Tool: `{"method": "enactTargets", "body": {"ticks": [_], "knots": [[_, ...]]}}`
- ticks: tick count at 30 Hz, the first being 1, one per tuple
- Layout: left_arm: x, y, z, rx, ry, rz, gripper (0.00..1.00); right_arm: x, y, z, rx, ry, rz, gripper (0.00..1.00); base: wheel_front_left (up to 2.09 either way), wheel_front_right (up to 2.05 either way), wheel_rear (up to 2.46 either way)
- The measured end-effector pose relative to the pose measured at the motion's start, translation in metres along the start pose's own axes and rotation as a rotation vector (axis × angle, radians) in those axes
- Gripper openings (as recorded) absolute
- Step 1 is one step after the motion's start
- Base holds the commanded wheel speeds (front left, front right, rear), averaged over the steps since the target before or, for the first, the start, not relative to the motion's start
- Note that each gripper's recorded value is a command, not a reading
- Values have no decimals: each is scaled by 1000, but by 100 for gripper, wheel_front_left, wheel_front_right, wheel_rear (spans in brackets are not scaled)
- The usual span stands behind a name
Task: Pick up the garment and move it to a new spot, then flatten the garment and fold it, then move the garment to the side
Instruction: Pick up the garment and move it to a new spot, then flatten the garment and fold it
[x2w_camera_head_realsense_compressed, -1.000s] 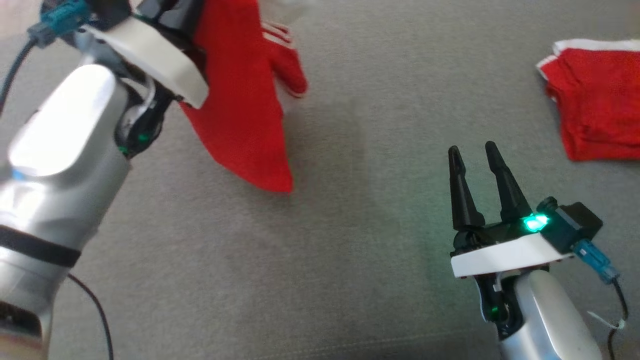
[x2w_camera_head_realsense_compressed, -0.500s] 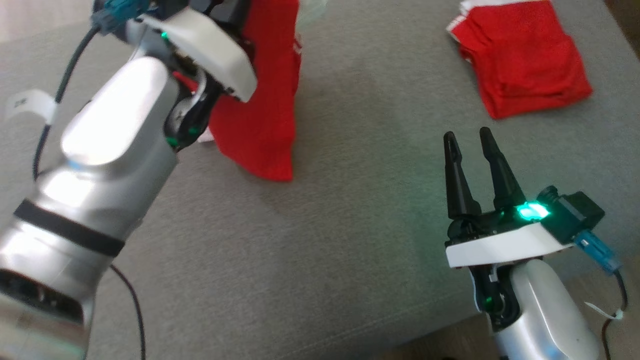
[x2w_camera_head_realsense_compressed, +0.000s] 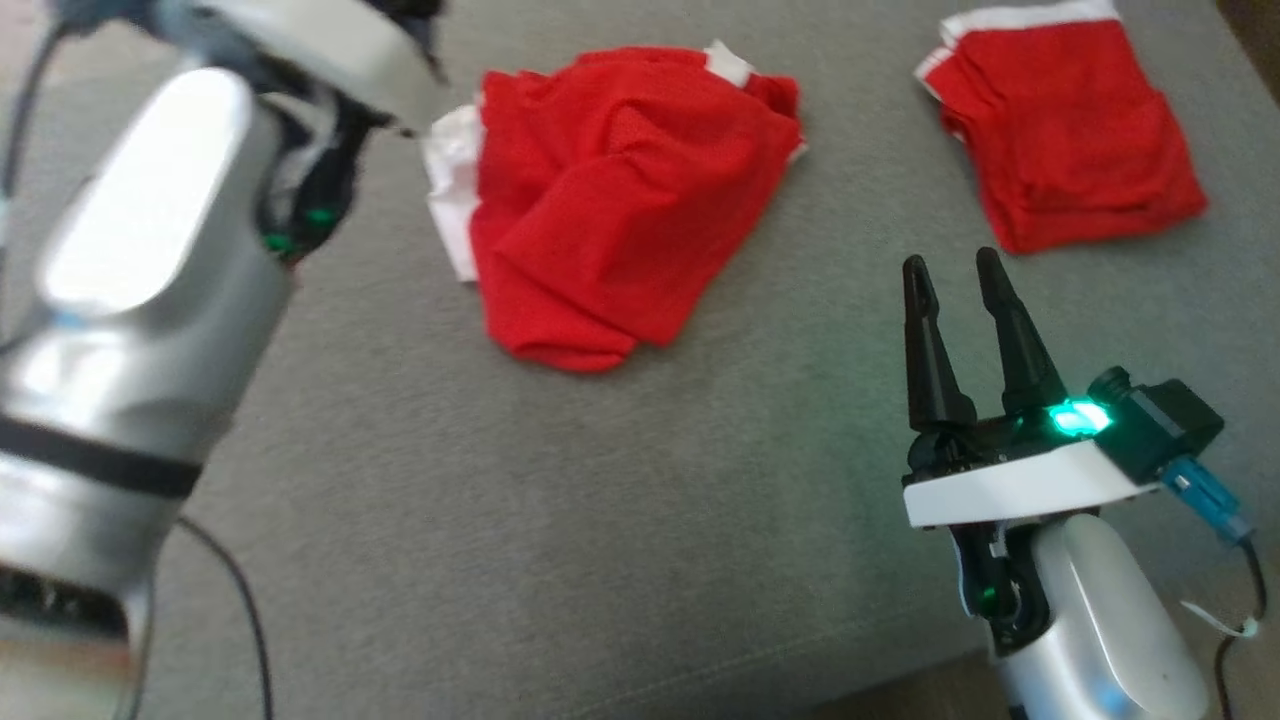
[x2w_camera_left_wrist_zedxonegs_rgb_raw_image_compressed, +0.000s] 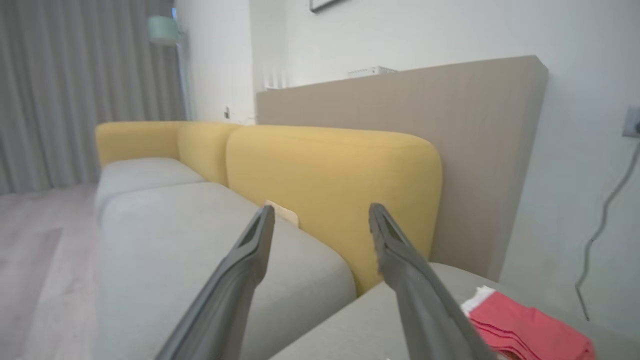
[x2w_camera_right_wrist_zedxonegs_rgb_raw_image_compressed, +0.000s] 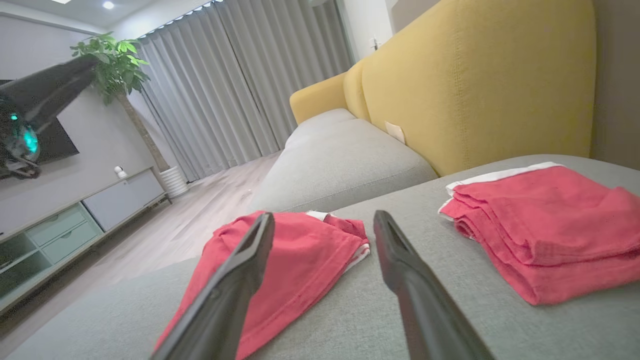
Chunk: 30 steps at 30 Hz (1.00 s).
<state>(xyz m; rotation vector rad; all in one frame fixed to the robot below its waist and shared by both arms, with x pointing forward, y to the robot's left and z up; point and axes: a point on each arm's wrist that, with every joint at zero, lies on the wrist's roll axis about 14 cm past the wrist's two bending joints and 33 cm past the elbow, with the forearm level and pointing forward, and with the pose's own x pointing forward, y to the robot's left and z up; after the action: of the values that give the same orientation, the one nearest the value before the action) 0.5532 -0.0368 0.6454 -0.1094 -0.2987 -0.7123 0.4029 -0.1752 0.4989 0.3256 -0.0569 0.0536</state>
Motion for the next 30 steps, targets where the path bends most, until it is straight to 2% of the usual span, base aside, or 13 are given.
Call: {"method": "enactTargets", "body": {"ticks": [3, 5, 6, 7, 8, 13, 18, 24, 30], "knots": [[-31, 26, 8, 34, -10, 88, 100, 4, 10, -1, -12, 0, 33, 100, 0, 0, 0], [-61, 37, 0, 27, 13, 150, 100, 4, 18, -5, -20, 10, 57, 100, 0, 0, 0], [-61, 37, 0, 27, 13, 150, 100, 4, 18, -5, -20, 10, 57, 100, 0, 0, 0], [-95, 41, -10, 34, 47, 203, 100, 2, 27, -12, -29, 30, 82, 100, 0, 0, 0], [-95, 41, -10, 34, 47, 203, 100, 2, 27, -12, -29, 30, 82, 100, 0, 0, 0], [-176, 45, -19, 12, 83, 365, 100, 0, 50, -21, -52, 57, 154, 100, 0, 0, 0], [-232, 26, -19, -10, 83, 479, 100, -2, 70, -22, -57, 58, 212, 100, 0, 0, 0], [-263, 18, -19, -50, 63, 586, 100, -6, 80, -24, -62, 68, 241, 100, 0, 0, 0], [-263, 14, -13, -37, 39, 564, 100, -5, 91, -31, -90, 98, 280, 100, 0, 0, 0]]}}
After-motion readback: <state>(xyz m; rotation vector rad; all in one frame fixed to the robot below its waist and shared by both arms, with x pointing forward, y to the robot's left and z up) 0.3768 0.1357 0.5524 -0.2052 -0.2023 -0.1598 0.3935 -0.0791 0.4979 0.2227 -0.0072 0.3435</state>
